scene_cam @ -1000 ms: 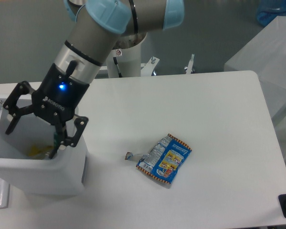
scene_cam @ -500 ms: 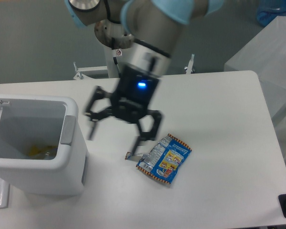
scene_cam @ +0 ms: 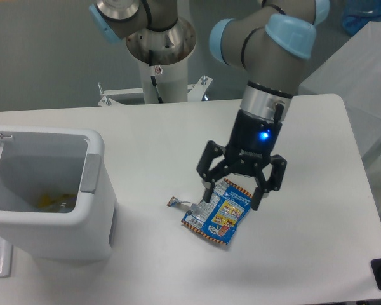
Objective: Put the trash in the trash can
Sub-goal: 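Move the open gripper back over the blue snack packet, then lower and close the gripper on the blue packet and foil wrapper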
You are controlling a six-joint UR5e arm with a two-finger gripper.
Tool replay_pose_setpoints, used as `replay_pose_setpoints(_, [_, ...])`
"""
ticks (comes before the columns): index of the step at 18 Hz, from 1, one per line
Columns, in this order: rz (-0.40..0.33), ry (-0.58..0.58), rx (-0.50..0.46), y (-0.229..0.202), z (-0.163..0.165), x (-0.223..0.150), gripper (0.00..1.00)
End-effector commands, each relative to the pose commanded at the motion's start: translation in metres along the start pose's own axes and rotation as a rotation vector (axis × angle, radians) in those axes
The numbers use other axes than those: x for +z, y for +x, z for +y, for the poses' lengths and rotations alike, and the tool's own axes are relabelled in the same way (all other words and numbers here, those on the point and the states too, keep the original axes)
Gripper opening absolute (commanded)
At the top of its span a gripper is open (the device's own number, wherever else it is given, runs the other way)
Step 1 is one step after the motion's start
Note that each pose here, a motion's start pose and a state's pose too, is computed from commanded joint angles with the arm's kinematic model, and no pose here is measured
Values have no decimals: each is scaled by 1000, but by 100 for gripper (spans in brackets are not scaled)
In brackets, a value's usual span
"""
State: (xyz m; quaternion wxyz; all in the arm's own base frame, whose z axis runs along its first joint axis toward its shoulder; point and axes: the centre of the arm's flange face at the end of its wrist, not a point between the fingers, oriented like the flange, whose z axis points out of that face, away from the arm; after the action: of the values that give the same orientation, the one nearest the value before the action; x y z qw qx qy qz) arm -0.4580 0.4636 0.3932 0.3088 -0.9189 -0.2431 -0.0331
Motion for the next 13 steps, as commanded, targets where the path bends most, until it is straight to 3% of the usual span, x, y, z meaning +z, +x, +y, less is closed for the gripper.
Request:
replay_pose_setpoints(4, [-10,-156,140,19,51,53,100])
replay_pose_setpoints(8, [13,-217,128,19,76,79,100])
replay_pose_setpoints(13, [-39,-356,177,38,99,125,100])
